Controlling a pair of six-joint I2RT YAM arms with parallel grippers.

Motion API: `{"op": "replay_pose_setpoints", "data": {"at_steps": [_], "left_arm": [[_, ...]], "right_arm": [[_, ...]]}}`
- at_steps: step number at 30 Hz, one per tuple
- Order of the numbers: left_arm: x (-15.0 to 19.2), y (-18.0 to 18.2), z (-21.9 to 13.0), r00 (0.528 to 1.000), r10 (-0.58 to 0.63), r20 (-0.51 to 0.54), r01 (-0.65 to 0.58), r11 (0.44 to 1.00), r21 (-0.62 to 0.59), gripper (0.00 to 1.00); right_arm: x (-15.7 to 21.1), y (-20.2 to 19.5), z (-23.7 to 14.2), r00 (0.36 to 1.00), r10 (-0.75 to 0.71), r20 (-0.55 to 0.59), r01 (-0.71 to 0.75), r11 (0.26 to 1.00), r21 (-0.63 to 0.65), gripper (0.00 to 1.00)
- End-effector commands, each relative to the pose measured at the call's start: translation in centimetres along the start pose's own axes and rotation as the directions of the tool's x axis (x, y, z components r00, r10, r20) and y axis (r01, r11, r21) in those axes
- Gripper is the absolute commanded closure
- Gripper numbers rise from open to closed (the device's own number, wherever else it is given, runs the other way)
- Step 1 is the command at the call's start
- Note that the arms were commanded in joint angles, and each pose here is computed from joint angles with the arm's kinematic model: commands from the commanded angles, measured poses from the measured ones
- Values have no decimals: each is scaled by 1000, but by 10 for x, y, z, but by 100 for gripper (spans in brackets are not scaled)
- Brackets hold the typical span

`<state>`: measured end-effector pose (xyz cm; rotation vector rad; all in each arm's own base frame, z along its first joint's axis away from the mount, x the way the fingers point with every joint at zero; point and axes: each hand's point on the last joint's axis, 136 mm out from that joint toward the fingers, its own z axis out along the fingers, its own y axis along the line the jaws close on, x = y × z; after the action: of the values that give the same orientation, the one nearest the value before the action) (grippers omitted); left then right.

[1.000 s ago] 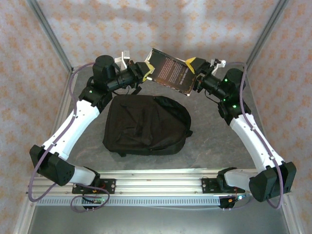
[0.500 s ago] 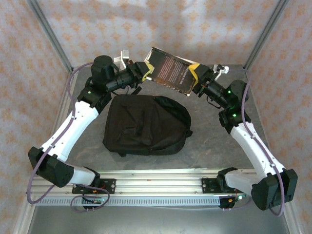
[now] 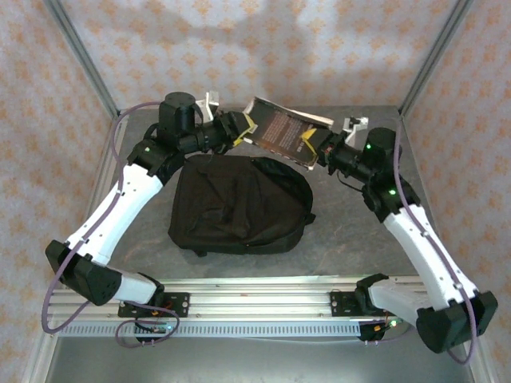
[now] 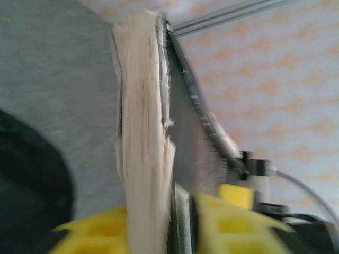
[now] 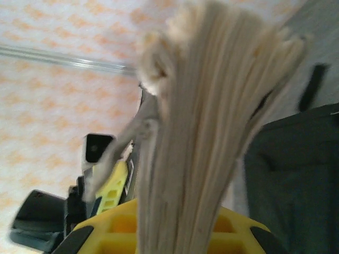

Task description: Pack the student bag

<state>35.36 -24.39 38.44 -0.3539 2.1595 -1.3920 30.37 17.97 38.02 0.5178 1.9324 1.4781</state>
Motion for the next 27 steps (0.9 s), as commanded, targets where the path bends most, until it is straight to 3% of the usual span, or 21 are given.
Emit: {"op": "replay_pose_setpoints", "data": {"at_steps": [1,3,7,10,13,15,20,24,27], "left_arm": [[10,31,-12,991,128,-32,-132,964,-232,53],[25,46,-9,978,179,-108,-205,920,-334,47],[53,81,-2,932,252,-259,-355,772,-528,39],[76,92,13,886,293,-361,-458,675,-578,37],[88,103,24,830,330,-449,-556,540,-632,36],[87,122,24,816,306,-490,-578,439,-688,35],[78,156,13,797,307,-520,-597,278,-752,33],[79,183,11,795,280,-538,-599,226,-768,32],[87,194,22,808,246,-535,-588,286,-757,32]], "right_arm": [[-26,-49,-57,965,-199,172,117,912,393,100],[-29,-71,-81,951,-242,192,109,844,526,100],[-29,-102,-116,925,-310,218,93,743,663,100],[-30,-118,-136,912,-355,206,90,663,743,100],[-29,-131,-139,911,-381,156,118,605,788,100],[-26,-137,-137,916,-378,136,127,594,794,100],[-20,-143,-127,928,-356,111,146,620,771,100],[-18,-144,-119,933,-345,104,153,639,754,100],[-15,-145,-114,938,-334,94,158,652,742,100]]}}
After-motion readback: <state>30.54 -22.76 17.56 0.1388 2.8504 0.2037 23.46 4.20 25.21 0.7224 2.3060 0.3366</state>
